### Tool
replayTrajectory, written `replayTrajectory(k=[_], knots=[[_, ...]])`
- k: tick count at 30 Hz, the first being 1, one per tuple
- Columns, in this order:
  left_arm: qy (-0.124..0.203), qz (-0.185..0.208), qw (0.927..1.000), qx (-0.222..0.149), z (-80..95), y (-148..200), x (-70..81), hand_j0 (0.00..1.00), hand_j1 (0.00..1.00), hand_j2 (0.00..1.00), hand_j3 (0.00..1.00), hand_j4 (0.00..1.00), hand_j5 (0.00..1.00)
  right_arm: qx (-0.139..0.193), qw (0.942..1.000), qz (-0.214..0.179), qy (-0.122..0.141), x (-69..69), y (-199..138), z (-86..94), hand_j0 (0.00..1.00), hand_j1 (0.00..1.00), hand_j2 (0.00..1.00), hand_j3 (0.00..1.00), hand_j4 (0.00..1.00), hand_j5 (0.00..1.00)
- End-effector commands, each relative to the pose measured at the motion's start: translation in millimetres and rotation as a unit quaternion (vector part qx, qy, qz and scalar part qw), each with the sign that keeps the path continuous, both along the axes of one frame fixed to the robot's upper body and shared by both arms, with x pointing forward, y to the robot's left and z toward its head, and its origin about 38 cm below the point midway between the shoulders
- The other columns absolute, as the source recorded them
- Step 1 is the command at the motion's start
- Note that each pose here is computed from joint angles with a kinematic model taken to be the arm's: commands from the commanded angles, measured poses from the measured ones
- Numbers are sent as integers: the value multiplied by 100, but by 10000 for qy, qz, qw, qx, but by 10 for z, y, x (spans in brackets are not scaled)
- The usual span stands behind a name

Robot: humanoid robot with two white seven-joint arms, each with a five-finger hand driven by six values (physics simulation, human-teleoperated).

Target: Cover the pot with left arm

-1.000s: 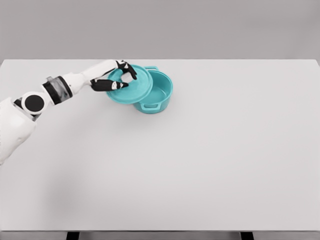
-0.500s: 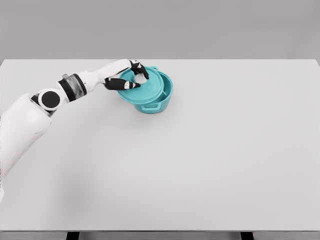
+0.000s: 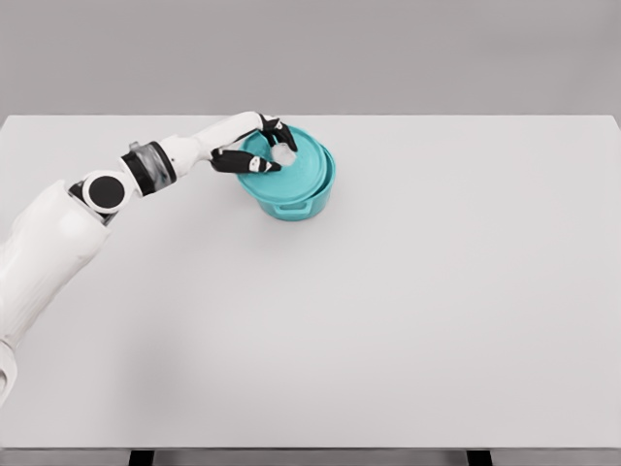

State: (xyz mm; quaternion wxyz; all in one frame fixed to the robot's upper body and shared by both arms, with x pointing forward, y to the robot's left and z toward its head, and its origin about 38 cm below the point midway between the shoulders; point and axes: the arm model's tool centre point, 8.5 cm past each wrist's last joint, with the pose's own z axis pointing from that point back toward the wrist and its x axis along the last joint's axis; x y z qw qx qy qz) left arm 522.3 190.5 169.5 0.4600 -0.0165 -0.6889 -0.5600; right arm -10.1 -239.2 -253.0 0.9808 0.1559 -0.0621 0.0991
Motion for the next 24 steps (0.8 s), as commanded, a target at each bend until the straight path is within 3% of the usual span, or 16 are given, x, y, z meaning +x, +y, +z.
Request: replayTrajectory(k=[1,24], knots=[[1,-19,10000,-72,4,-48,0,48,48,48,48,48,48,2,10000,1,-2,0,0,0,100,100,100,100,100,100],[154,72,9998,-101,-85,-122,73,50,50,50,50,50,50,2,10000,2,-10,10,0,0,100,100,100,100,100,100]])
